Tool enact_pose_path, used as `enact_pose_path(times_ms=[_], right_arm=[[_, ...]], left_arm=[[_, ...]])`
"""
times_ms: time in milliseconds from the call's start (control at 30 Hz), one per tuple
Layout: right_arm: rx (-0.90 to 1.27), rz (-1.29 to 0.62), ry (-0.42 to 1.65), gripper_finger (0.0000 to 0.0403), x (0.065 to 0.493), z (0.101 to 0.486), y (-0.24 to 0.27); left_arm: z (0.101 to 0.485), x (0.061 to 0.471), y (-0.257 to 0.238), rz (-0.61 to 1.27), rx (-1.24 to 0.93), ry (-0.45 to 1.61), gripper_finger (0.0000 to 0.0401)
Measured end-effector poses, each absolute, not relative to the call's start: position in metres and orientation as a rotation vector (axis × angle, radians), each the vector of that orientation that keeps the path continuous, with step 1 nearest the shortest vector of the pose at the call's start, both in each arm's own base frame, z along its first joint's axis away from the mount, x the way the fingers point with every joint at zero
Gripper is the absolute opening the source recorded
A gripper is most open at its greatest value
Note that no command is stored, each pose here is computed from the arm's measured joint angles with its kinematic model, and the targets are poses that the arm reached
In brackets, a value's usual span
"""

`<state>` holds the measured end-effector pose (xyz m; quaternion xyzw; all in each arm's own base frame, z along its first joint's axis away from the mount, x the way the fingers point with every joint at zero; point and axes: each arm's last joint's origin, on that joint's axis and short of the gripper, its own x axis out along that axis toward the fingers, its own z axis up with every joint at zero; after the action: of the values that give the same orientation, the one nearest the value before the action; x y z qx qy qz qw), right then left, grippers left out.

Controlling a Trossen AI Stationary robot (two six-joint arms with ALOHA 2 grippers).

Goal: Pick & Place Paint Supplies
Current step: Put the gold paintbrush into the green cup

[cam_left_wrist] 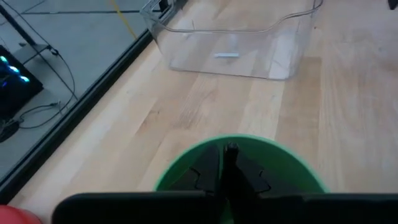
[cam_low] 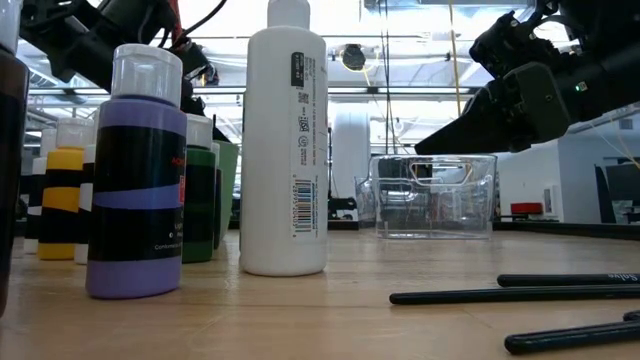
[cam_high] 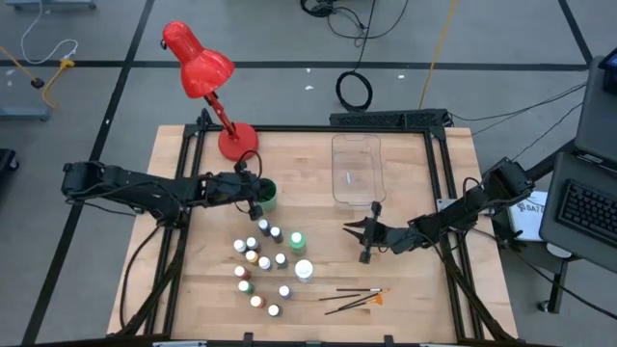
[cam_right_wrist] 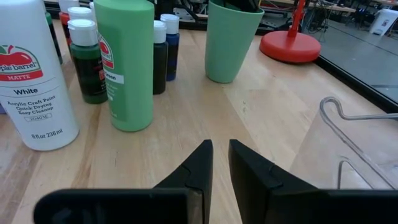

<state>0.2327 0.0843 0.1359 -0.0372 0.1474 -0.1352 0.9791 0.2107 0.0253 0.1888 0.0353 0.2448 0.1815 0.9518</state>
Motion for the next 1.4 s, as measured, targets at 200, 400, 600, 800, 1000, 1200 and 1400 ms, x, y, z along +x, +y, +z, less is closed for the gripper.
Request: enact_pose_path(times_ms=[200, 400, 600, 800, 1000, 1200, 1400], right_arm=[[-0.075, -0.272, 0.297, 0.0043, 0.233, 0.136, 0.084], [-0.075, -0.272, 0.297, 0.0043, 0.233, 0.136, 0.084], [-0.075, -0.270, 0.299, 0.0043, 0.233, 0.136, 0.084], [-0.075, -0.271, 0.303, 0.0043, 0.233, 0.135, 0.084], [-0.069, -0.272, 0.306, 0.0043, 0.232, 0.135, 0.084], [-0.055, -0.274, 0.305, 0.0043, 0.232, 0.135, 0.084], [-0.054, -0.265, 0.307, 0.0043, 0.232, 0.135, 0.084]], left_arm=[[0.189, 0.211, 0.024, 0.302, 0.061, 0.497, 0.0079], [0.192, 0.212, 0.024, 0.300, 0.076, 0.472, 0.0121], [0.221, 0.208, 0.021, 0.278, 0.085, 0.375, 0.0148], [0.264, 0.190, 0.009, 0.181, 0.128, 0.328, 0.0163], [0.286, 0.153, -0.006, 0.074, 0.166, 0.233, 0.0121], [0.267, 0.118, -0.004, 0.081, 0.170, 0.080, 0.0011], [0.227, 0.106, 0.001, 0.100, 0.174, 0.051, 0.0003]])
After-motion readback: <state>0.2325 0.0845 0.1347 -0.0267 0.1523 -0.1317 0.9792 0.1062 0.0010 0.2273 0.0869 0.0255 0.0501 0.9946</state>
